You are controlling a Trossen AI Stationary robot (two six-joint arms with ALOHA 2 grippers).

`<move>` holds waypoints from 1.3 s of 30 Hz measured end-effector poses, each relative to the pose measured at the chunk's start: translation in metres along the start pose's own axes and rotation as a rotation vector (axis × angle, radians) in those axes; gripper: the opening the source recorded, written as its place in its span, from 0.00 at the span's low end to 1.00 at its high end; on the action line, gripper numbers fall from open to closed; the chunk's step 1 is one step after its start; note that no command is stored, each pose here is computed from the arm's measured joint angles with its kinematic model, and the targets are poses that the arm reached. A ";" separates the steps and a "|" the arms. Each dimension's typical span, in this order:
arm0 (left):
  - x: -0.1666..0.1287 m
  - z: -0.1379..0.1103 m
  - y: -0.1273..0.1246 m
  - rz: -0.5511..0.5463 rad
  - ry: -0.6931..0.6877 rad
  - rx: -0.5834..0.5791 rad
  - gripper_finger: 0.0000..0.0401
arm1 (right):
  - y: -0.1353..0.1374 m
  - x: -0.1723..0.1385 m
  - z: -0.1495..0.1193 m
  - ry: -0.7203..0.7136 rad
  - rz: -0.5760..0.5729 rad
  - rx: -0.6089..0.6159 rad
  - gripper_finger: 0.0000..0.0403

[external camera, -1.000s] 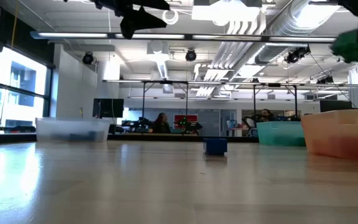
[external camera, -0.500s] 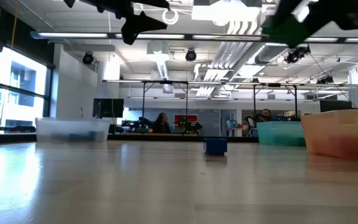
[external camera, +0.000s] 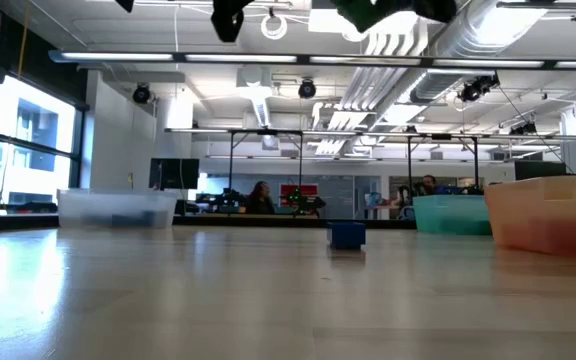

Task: Sort & place blocks by color
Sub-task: Put the green game piece into the green bin

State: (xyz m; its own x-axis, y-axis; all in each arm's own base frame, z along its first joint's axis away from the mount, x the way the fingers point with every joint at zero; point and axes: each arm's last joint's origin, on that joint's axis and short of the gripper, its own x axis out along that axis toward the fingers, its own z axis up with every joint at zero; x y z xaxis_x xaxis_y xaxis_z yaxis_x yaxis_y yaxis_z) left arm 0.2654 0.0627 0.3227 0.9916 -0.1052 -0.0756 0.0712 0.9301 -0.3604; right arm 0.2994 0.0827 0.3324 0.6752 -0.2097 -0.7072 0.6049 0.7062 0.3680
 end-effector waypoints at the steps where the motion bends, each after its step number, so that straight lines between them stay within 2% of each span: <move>1: 0.000 0.000 -0.001 -0.004 -0.001 0.008 0.58 | 0.000 -0.002 0.008 -0.008 0.011 -0.028 0.28; 9: 0.001 -0.001 -0.003 -0.010 0.000 0.021 0.58 | 0.001 -0.020 0.057 -0.086 0.102 -0.204 0.28; 15: 0.001 0.003 -0.002 0.046 -0.047 0.024 0.58 | 0.001 -0.023 0.082 -0.182 0.205 -0.312 0.28; 20: 0.000 0.007 -0.003 0.036 -0.092 0.041 0.58 | -0.004 -0.020 0.092 -0.213 0.203 -0.360 0.28; 28: 0.000 0.011 -0.001 0.084 -0.141 0.063 0.58 | -0.008 -0.016 0.099 -0.211 0.232 -0.393 0.28; 32: -0.001 0.012 0.002 0.094 -0.146 0.063 0.58 | -0.012 -0.014 0.102 -0.223 0.197 -0.397 0.28; 39: -0.001 0.012 0.003 0.100 -0.149 0.063 0.58 | -0.045 -0.006 0.117 -0.203 -0.013 -0.343 0.28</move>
State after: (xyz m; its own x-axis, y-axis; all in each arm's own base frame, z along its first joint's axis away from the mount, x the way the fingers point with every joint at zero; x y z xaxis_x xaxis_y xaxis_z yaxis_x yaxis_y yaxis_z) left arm 0.2658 0.0702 0.3329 0.9988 0.0372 0.0320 -0.0260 0.9541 -0.2983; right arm 0.3178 -0.0270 0.3911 0.7585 -0.3255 -0.5646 0.4614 0.8801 0.1124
